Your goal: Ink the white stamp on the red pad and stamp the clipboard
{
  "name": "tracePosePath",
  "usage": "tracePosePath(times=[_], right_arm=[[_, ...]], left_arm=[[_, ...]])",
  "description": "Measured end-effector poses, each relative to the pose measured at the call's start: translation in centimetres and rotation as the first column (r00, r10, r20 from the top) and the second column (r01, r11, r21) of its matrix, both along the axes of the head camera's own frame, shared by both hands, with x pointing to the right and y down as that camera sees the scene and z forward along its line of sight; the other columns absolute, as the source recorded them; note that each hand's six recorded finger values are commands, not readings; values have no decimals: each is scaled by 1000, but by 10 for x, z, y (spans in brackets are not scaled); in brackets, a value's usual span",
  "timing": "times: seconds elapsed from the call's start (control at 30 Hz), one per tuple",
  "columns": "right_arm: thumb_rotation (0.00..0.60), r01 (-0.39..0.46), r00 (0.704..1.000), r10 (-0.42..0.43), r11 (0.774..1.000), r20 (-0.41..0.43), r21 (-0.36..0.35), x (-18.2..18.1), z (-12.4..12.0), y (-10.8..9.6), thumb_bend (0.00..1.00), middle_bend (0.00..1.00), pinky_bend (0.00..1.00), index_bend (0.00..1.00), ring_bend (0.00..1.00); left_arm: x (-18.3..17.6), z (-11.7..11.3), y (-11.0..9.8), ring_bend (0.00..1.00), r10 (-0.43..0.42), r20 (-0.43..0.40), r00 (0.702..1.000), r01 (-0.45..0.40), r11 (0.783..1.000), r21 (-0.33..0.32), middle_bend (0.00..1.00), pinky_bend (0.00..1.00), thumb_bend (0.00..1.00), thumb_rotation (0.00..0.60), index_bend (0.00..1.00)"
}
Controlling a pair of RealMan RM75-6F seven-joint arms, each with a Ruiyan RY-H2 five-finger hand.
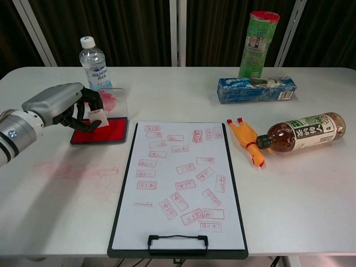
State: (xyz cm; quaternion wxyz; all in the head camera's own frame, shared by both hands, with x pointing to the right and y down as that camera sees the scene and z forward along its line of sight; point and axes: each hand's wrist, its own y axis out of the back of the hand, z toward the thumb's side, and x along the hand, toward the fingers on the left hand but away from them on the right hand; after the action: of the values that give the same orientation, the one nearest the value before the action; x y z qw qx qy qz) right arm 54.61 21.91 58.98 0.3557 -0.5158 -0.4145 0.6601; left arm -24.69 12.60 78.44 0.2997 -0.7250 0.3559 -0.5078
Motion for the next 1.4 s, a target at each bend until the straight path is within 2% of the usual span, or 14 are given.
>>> tracePosePath(times=[0.17, 0.43, 0.6, 0.73, 1.0, 1.23, 1.4], right_arm=[[600, -5, 1000, 5, 1000, 3, 5, 2, -1, 0, 347, 0, 0, 0, 0], [600, -1, 1000, 1, 1000, 15, 13, 0, -1, -3, 348, 0, 0, 0, 0], [600, 4, 1000, -4, 1000, 23, 4, -2, 3, -2, 348, 0, 0, 0, 0], [600, 2, 1000, -2, 1000, 25, 10, -1, 2, -1, 348, 0, 0, 0, 0], [600, -19, 1000, 18, 1000, 19, 15, 9, -4, 5, 348, 0, 0, 0, 0], [600, -35, 999, 34, 999, 17, 24, 15, -8, 7, 348, 0, 0, 0, 0], [600, -38, 999, 37, 999, 17, 23, 18, -9, 8, 348, 0, 0, 0, 0]], left_arm=[[1, -8, -5, 626, -5, -21, 1000, 6, 1000, 21, 624, 726, 482, 600, 614], [17, -43, -10, 626, 15, -111, 994, -7, 998, 69, 626, 730, 482, 600, 614], [42, -72, 2, 626, 70, -186, 980, -56, 995, 79, 625, 730, 483, 600, 614], [64, -84, 19, 627, 140, -203, 969, -126, 989, 79, 625, 730, 482, 600, 614], [109, -74, 42, 627, 217, -208, 954, -207, 976, 70, 626, 730, 483, 600, 613], [143, -54, 46, 627, 219, -219, 951, -219, 975, 26, 625, 730, 483, 600, 613], [159, -41, 46, 627, 236, -192, 953, -236, 972, 23, 625, 730, 483, 600, 613]])
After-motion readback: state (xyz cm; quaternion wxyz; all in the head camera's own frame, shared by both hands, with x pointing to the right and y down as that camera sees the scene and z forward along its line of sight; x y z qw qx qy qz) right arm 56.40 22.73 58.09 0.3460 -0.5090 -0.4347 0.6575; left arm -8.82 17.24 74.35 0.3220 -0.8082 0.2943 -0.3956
